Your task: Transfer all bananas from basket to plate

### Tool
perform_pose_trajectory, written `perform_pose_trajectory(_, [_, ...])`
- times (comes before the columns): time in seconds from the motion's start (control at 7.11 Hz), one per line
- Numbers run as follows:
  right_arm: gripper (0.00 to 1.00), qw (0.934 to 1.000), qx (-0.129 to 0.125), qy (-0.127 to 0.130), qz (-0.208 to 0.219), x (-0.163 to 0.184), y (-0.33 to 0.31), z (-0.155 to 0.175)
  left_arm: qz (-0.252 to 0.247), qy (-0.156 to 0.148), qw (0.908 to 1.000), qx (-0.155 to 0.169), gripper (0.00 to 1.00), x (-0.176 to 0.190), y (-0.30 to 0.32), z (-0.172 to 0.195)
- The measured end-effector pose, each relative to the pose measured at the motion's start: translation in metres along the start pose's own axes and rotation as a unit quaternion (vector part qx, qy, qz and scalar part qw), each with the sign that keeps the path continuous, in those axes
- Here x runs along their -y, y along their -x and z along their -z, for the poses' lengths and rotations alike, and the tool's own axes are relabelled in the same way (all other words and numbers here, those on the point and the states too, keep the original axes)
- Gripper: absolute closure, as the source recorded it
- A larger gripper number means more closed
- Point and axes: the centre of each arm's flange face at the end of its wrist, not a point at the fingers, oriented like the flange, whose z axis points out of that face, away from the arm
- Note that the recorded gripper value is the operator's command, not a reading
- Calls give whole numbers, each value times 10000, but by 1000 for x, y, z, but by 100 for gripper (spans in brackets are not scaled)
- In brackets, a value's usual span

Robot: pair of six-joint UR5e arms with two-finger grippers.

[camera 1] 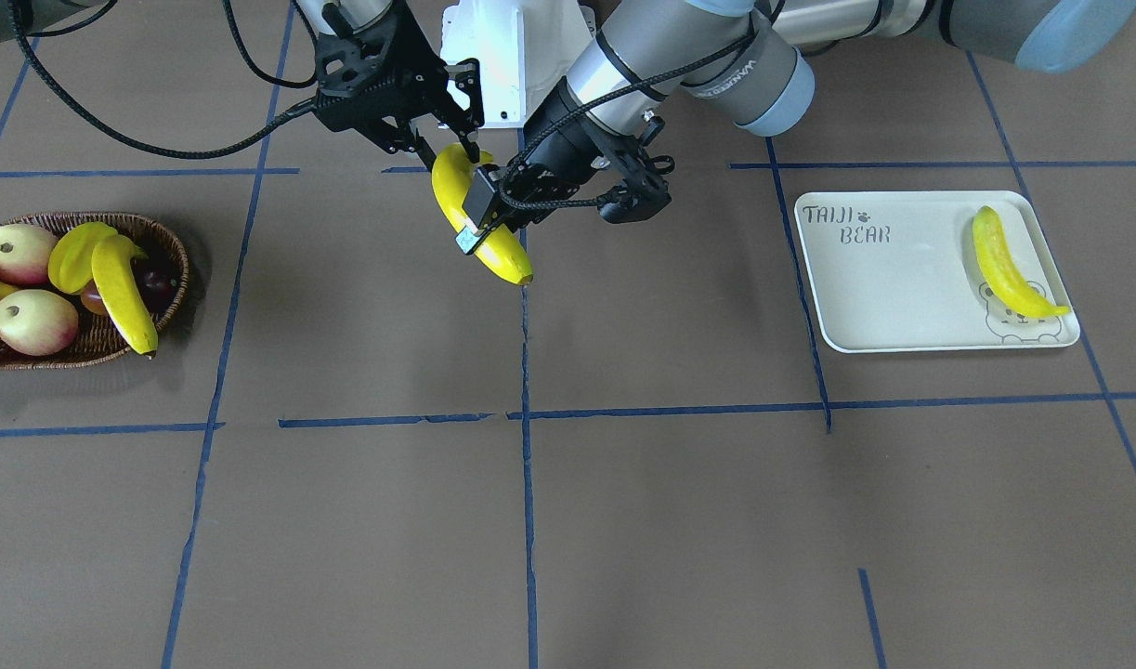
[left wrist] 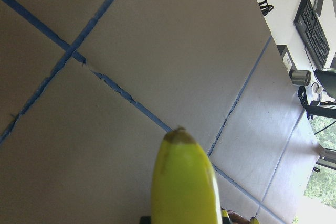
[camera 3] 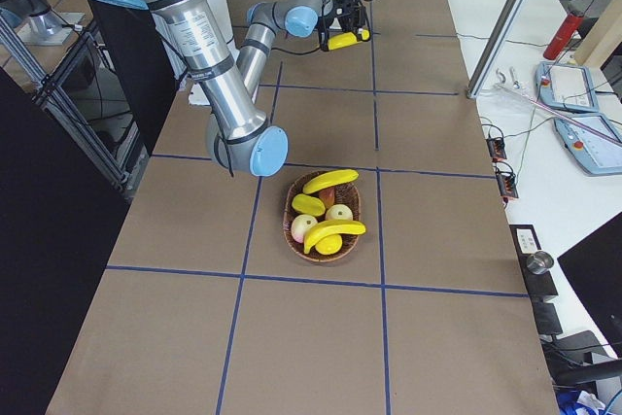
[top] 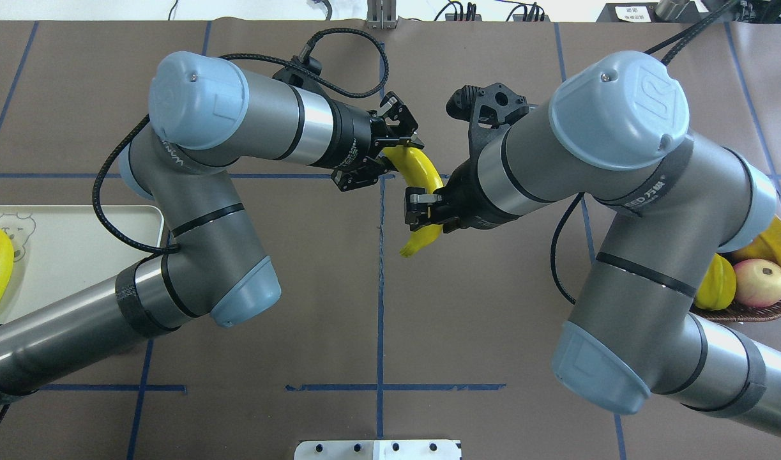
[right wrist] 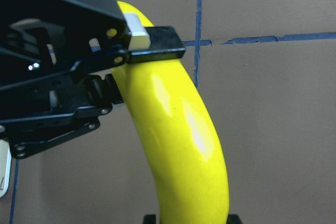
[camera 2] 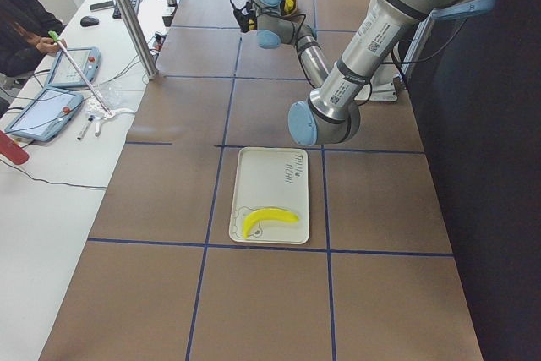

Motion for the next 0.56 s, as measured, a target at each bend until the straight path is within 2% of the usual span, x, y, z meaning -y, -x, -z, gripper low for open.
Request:
perform_pose_trajectory(0.42, [0,10000,49,-4,23,-3,-1,6,-4,-3,10000,9,100,1,0,0])
perform_pose_trajectory(0.56, [0,10000,80,-23,33,-4,-2,12,8,21,9999,101,100,4,4,0])
